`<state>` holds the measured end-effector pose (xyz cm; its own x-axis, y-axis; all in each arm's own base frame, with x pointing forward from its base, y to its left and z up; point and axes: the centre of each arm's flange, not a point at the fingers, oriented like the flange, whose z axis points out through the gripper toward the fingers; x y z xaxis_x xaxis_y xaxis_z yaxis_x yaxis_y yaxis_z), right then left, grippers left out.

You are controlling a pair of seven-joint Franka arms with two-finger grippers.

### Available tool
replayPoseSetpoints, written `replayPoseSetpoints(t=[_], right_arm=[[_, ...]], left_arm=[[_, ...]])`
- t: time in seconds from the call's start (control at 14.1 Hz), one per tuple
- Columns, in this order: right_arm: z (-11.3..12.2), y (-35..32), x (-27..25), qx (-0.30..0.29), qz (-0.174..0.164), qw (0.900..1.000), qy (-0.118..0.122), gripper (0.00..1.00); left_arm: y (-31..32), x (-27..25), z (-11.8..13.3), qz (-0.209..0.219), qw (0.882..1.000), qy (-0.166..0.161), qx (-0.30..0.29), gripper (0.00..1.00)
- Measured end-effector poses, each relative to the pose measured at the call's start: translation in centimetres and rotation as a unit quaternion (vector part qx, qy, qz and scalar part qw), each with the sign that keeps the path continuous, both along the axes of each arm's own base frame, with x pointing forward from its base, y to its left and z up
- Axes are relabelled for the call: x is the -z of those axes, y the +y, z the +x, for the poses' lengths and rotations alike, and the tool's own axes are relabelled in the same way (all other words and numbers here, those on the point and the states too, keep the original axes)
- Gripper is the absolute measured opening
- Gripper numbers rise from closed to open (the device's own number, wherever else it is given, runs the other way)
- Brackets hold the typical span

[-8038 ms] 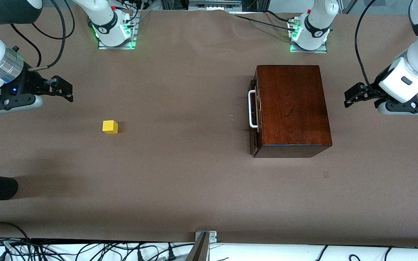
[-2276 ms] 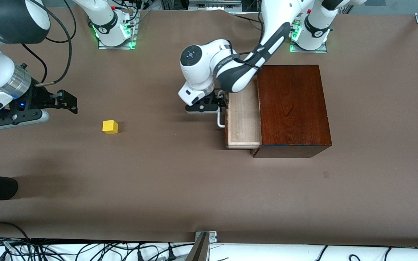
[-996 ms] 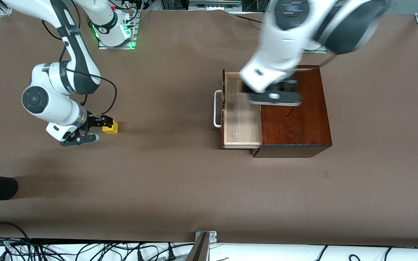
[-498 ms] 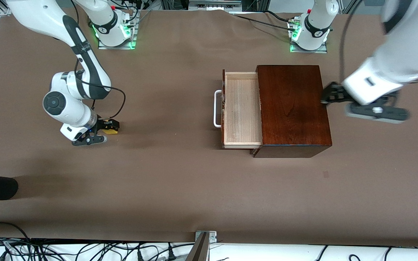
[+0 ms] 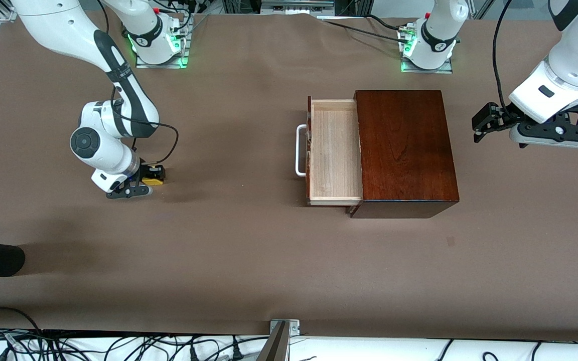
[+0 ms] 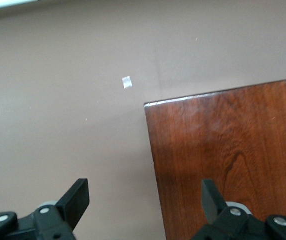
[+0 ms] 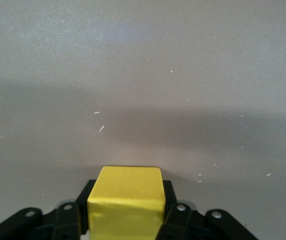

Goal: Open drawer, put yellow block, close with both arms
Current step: 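Carry the yellow cube with the right gripper over the open drawer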

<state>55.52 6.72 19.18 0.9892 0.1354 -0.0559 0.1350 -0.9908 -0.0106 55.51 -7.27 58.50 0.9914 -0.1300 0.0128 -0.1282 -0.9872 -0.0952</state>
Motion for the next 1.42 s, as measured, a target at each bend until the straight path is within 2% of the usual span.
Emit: replayPoseSetpoints(t=[0.21,0.43,0.57,0.71,0.85,0.92,1.07,1.21,1.42], right_arm=[[1.6,0.7,-3.4,-0.016,0.004,1.000,-0.003,0.56],[4.0,5.5,-11.8,-0.080,0.019,0.997,0.005,0.56],[4.8,11.0,-17.7,-0.143,0.034,0.989,-0.001,0.56],[4.4,17.4,-22.7,-0.211,0.048,0.976,-0.023,0.56],[2.2,24.5,-25.5,-0.275,0.057,0.959,-0.043,0.56],[0.4,28.4,-26.0,-0.312,0.055,0.947,-0.049,0.56],[-3.8,36.7,-26.3,-0.395,0.031,0.916,-0.067,0.56],[-8.0,44.2,-25.7,-0.458,0.024,0.886,-0.074,0.56],[-13.0,51.7,-23.9,-0.520,0.011,0.850,-0.082,0.56]], left_arm=[[0.3,0.1,-0.1,0.000,1.000,0.000,-0.020,1.00],[-0.3,-0.1,-0.3,0.000,0.999,-0.003,-0.040,1.00],[-0.4,-0.2,-0.4,0.000,0.999,-0.003,-0.040,1.00],[-0.5,-0.2,-0.6,0.001,0.999,0.003,-0.040,1.00],[-0.6,-0.1,-0.8,0.001,0.999,0.011,-0.042,1.00],[-0.5,-0.1,-0.9,-0.002,0.999,0.014,-0.043,1.00],[-0.6,0.0,-0.9,-0.007,0.999,0.015,-0.044,1.00],[-0.7,0.0,-1.1,-0.010,0.999,0.021,-0.045,1.00],[-0.8,0.0,-1.3,-0.016,0.998,0.030,-0.046,1.00]])
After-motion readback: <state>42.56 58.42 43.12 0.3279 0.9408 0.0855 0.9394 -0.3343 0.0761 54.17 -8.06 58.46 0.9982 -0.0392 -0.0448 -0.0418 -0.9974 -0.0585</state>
